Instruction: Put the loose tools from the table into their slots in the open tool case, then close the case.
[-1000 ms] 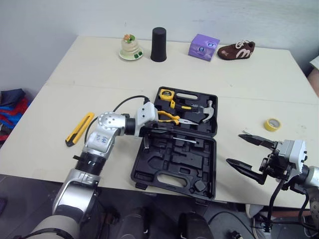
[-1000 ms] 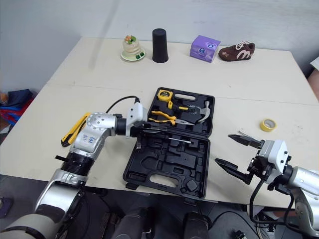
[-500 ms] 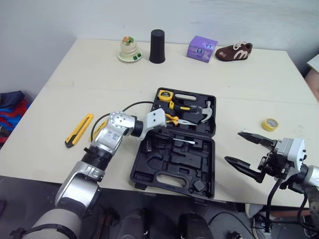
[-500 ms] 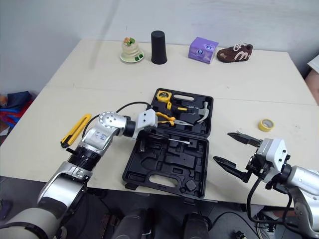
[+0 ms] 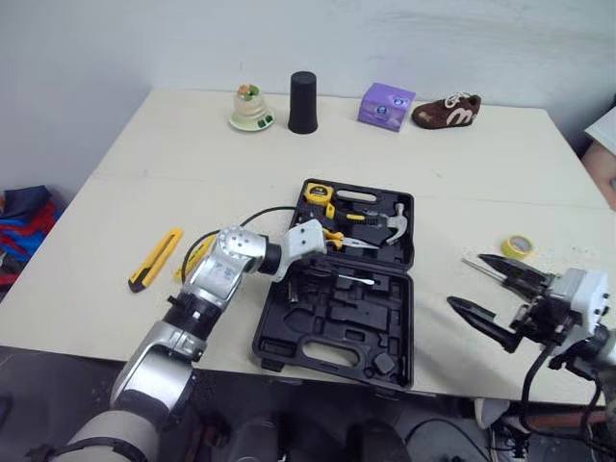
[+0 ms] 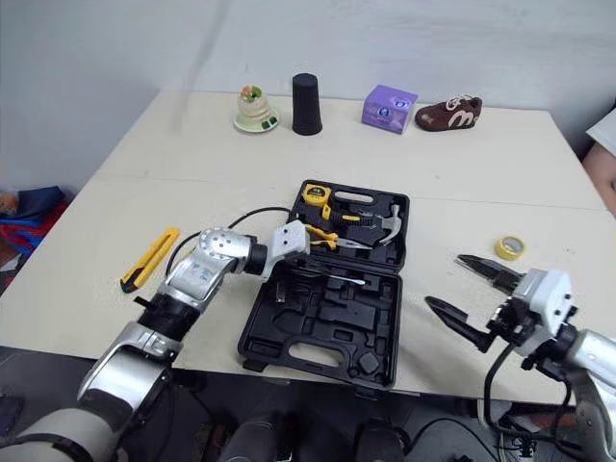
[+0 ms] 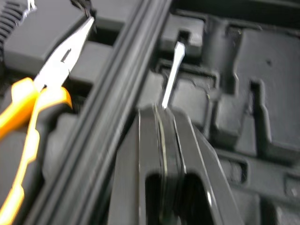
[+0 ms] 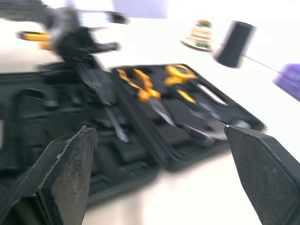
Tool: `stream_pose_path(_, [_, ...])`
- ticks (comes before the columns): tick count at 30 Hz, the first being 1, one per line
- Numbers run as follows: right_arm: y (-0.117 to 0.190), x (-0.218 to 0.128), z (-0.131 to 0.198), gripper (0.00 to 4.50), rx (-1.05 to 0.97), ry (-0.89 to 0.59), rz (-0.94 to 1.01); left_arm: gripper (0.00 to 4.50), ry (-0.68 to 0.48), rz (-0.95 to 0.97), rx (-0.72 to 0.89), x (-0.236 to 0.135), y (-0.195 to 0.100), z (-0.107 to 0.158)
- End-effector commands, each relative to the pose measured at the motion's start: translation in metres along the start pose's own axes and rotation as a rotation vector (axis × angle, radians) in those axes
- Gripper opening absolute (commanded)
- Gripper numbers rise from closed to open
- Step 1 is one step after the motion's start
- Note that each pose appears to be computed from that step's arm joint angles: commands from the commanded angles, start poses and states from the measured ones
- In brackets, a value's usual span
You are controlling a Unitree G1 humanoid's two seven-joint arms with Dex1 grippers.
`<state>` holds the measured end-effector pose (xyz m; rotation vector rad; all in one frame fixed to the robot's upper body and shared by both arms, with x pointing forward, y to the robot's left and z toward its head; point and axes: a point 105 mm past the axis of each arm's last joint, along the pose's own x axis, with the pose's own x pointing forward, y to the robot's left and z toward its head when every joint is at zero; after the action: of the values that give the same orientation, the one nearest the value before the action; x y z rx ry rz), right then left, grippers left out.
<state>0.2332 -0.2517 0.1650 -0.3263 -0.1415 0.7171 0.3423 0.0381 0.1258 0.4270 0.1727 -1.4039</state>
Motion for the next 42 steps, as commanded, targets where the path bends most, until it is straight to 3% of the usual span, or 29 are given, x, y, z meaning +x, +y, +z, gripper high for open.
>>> stream_pose_path(1, [-0.025,-0.039,-0.008,4.5,-0.06,0.036,-0.179,0.82,-0.217,0.133,0.063,-0.049,0.016,0.041])
stream_pose_path(5, [-0.048,-0.091,-0.02,4.5,-0.095,0.104,-0.402,2.49,-0.223,0.329,0.038,-0.113,0.03,0.03])
stream_pose_path(10, [-0.057,-0.145,-0.033,4.5,-0.139,0.194,-0.611,4.42,-0.073,0.676,0.016,-0.216,0.039,-0.015])
stream_pose_path(13, [-0.058,-0.181,-0.047,4.5,-0.139,0.272,-0.745,4.47,-0.01,0.885,-0.088,-0.277,0.026,-0.05])
stream_pose_path(16, [-0.053,-0.23,-0.058,4.5,-0.126,0.37,-0.915,4.47,0.07,1.134,-0.21,-0.345,-0.005,-0.092])
stream_pose_path(24, [-0.044,-0.287,-0.067,4.5,-0.085,0.446,-1.152,4.47,0.135,1.591,-0.364,-0.429,-0.048,-0.136])
stream_pose_path(27, [-0.052,-0.306,-0.06,4.5,-0.073,0.397,-1.293,4.47,0.148,1.65,-0.441,-0.435,-0.063,-0.151])
stream_pose_path(31, [-0.063,-0.298,-0.056,4.5,-0.057,0.343,-1.27,4.47,0.172,1.621,-0.445,-0.428,-0.07,-0.155])
stream_pose_path(35, [-0.077,-0.27,-0.057,4.5,-0.021,0.285,-1.183,4.47,0.117,1.561,-0.383,-0.414,-0.057,-0.136])
stream_pose_path(42, [-0.085,-0.174,-0.048,4.5,0.038,0.254,-0.859,4.47,-0.061,1.258,-0.171,-0.339,-0.016,-0.075])
